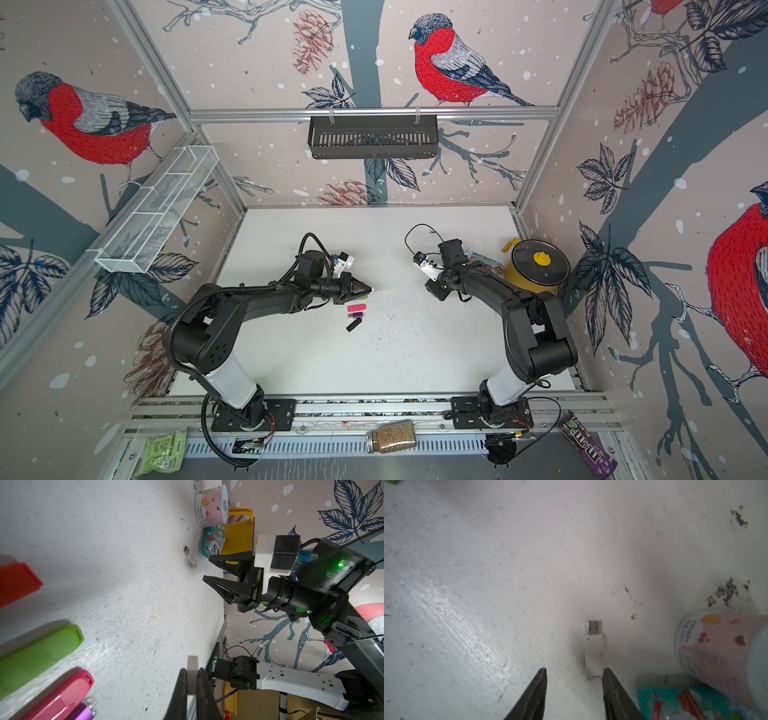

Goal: Close the usb drive cover
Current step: Pick up the USB drive from the center of the board.

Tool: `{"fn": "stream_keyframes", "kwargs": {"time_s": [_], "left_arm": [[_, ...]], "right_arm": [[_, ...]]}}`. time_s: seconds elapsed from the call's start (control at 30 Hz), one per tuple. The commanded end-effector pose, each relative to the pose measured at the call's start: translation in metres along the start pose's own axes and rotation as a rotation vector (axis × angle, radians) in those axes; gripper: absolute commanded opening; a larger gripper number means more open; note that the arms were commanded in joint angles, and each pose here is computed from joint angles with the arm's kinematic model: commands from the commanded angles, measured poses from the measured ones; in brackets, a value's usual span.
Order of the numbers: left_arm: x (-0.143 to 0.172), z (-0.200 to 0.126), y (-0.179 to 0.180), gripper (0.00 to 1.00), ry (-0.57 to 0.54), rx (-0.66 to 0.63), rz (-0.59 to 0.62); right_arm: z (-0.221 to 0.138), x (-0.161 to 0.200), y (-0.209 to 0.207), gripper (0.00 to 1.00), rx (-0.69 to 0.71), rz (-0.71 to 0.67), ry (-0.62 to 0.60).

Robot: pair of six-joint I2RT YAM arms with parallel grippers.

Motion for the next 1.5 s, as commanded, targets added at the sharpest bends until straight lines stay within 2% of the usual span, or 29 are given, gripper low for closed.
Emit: {"fn": "stream_keyframes", "kwargs": {"time_s": [0.0, 0.43, 0.77, 1.0, 1.23, 1.47], "left_arm": [[-0.001, -0.002, -0.003, 0.01, -0.014, 0.005, 0.027], [0.001, -0.003, -0.003, 0.01, -0.017, 0.003, 0.024], [0.001, -0.003, -0.002, 0.01, -0.017, 0.0, 0.02], [0.001, -0.003, -0.003, 0.01, -0.018, -0.001, 0.02], [0.004, -0.005, -0.005, 0.01, -0.018, 0.005, 0.028], [0.009, -0.008, -0.011, 0.01, 0.023, 0.032, 0.073]], "right_arm": [[-0.002, 0.008, -0.005, 0.48, 0.012, 0.074, 0.017], [0.023, 0.014, -0.019, 0.48, -0.044, 0.131, 0.05], [0.044, 0.017, -0.011, 0.41, -0.093, 0.105, 0.11], [0.052, 0.015, 0.001, 0.22, -0.124, 0.051, 0.142], [0.032, -0.002, 0.007, 0.18, -0.091, -0.005, 0.065], [0.001, -0.047, 0.049, 0.18, -0.085, -0.223, -0.128]]}}
Point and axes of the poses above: each gripper's point midway between its finger pads, its own z axis out along the fingers, its own y axis along the line the jaws close on, x = y × z, the point moved 8 cm from there along -z, back along the fingers, and after that the axes turned 13 degrees about -z, right-handed, at the moved point
